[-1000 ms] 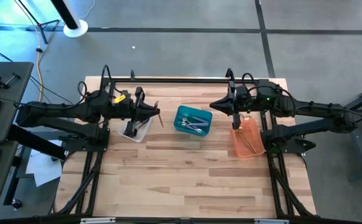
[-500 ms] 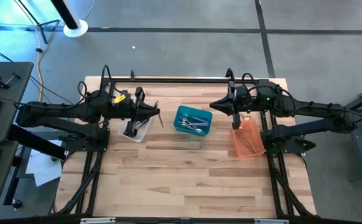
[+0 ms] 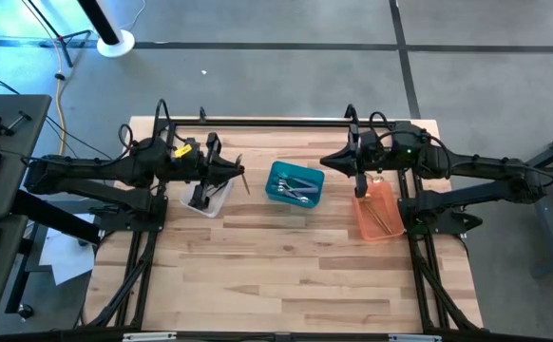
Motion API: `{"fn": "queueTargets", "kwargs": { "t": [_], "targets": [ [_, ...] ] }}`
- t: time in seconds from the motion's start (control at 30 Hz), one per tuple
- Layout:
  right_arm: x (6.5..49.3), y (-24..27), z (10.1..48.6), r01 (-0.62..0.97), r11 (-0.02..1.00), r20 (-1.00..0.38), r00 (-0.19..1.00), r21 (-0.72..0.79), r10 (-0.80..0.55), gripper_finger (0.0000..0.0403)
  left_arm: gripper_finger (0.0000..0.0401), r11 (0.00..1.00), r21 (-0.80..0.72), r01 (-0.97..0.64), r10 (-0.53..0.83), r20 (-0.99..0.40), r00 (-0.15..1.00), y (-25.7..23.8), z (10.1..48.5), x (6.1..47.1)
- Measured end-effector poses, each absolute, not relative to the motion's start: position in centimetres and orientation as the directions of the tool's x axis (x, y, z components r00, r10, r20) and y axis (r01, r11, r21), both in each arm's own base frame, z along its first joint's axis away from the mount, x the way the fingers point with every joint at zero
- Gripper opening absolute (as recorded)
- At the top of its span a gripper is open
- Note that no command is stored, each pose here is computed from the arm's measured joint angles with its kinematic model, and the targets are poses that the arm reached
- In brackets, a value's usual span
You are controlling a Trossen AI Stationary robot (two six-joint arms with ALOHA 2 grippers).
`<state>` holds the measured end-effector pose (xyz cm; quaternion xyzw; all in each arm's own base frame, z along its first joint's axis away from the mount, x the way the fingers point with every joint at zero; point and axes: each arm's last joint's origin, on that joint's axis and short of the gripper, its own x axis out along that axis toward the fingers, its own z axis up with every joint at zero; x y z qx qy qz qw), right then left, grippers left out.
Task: Sort silverware by color (type)
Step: Put the gold spoon into the orange bin
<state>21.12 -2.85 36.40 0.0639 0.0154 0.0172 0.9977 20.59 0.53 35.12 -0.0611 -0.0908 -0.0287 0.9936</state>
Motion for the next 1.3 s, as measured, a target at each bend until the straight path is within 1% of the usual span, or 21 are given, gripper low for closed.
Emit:
{"fn": "queueTargets", "kwargs": {
  "t": [1.17, 1.3],
  "targets": [
    [21.12, -2.93, 36.19, -0.001, 0.991, -0.049, 0.999, 0.131, 0.008, 0.0000, 0.0000, 0.991, -0.118, 0.067, -0.045, 0.185, 0.982, 0.56, 35.14, 20.59],
    [21.55, -3.00, 36.06, -0.002, 0.990, -0.046, 0.999, 0.140, 0.008, 0.0000, 0.0000, 0.993, -0.098, 0.067, -0.045, 0.210, 0.977, 0.56, 35.33, 20.67]
  ]
}}
